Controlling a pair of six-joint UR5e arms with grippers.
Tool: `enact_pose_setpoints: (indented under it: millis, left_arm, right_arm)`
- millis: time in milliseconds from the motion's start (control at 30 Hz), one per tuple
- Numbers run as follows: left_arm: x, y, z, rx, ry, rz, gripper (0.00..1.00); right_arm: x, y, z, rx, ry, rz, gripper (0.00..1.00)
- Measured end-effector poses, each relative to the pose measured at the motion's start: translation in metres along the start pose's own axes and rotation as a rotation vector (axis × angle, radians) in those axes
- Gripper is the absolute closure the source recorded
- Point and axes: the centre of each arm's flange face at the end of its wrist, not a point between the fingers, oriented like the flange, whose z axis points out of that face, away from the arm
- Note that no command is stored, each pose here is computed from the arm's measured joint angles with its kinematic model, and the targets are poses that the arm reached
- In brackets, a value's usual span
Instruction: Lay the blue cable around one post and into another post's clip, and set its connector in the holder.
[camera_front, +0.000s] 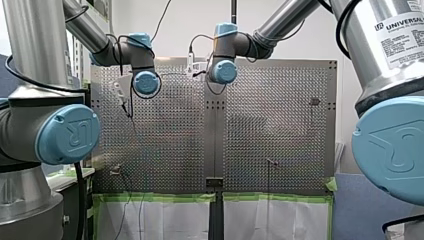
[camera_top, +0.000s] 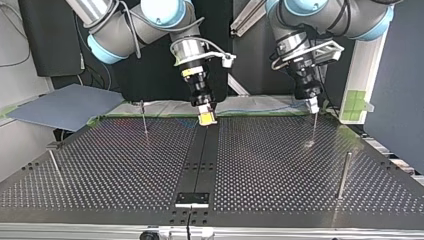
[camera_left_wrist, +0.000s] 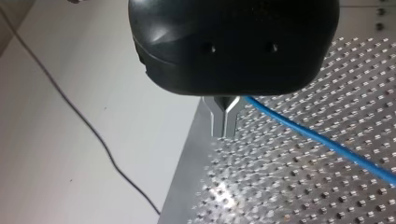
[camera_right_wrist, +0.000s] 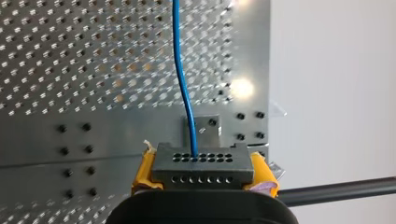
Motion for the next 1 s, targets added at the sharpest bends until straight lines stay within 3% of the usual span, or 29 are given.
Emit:
enact_pose_setpoints:
  millis: [133, 433, 767, 1000]
  left_arm:
    - [-0.005, 0.007, 0.011, -0.005, 0.010, 0.007, 0.99]
    - [-0.016, 0.021, 0.048, -0.082, 0.009, 0.016, 0.99]
    - [-0.057, 0.029, 0.097, -0.142, -0.078, -0.011, 0.99]
    - [-0.082, 0.023, 0.122, -0.124, -0.123, -0.023, 0.99]
  right_arm:
    - [0.008, -0.003, 0.005, 0.015, 0.015, 0.002, 0.99]
    - [0.020, -0.010, 0.014, 0.050, 0.018, 0.002, 0.99]
    - [0.023, -0.016, 0.025, 0.079, 0.023, 0.001, 0.99]
    - [0.023, -0.018, 0.036, 0.088, 0.032, -0.004, 0.99]
